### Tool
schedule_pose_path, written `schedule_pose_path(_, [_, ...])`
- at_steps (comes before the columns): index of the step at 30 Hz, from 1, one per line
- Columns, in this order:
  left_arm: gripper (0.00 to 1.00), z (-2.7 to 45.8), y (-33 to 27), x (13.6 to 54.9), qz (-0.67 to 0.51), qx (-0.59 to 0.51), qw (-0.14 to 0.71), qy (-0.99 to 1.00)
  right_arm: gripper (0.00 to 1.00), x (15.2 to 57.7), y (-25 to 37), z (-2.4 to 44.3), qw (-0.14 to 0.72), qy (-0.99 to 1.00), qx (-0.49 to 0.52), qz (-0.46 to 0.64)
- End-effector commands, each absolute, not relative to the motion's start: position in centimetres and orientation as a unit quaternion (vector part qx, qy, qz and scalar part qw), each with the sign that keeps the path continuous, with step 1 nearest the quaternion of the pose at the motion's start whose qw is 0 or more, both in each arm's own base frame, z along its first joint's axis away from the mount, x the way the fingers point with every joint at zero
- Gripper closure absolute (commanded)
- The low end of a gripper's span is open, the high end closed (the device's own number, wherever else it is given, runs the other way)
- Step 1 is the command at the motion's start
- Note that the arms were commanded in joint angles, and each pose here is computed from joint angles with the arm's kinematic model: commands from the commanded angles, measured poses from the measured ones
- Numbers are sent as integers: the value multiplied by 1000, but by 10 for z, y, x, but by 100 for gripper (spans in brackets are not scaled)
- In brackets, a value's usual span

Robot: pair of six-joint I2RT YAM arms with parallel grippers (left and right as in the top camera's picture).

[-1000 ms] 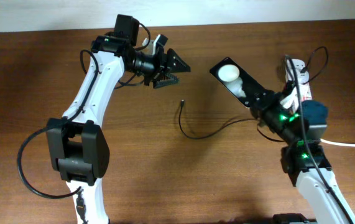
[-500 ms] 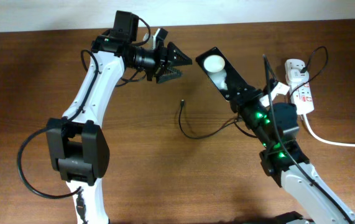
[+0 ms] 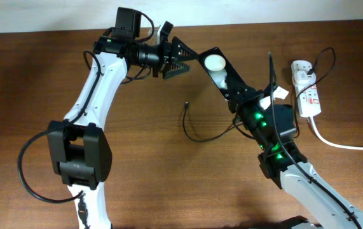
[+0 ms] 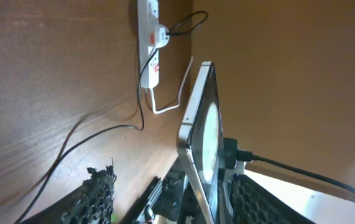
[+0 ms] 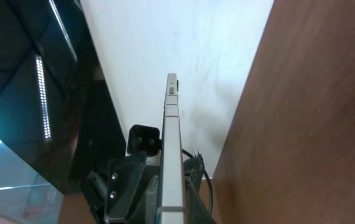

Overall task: Plug charger to phone and switch on socket
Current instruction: 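Carry the phone in the right gripper over to the left gripper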

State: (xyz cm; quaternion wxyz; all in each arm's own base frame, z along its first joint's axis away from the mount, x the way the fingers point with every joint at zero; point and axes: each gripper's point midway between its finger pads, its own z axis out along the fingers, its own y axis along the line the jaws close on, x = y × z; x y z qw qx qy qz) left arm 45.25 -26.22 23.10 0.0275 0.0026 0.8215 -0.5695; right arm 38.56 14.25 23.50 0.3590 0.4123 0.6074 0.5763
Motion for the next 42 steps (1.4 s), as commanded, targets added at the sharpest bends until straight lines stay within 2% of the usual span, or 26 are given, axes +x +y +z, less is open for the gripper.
schedule_pose_path(1, [36, 253, -269, 445, -582, 28, 42, 812, 96, 388, 141, 251, 380, 579, 421, 586])
schedule_pose_path(8, [36, 257, -273, 449, -587, 29, 49, 808, 96, 388, 147, 248, 342, 555, 457, 605])
schedule_pose_path(20, [41, 266, -288, 455, -594, 26, 61, 802, 96, 389, 153, 260, 346, 548, 451, 613])
schedule_pose_path(27, [49, 264, -297, 453, -589, 24, 59, 806, 96, 395, 155, 255, 337, 546, 462, 612])
schedule_pose_path(35, [50, 262, -304, 451, -583, 14, 53, 810, 96, 407, 161, 252, 332, 552, 464, 608])
schedule_pose_path(42, [55, 259, -305, 453, -577, 1, 53, 815, 96, 408, 161, 253, 333, 550, 463, 610])
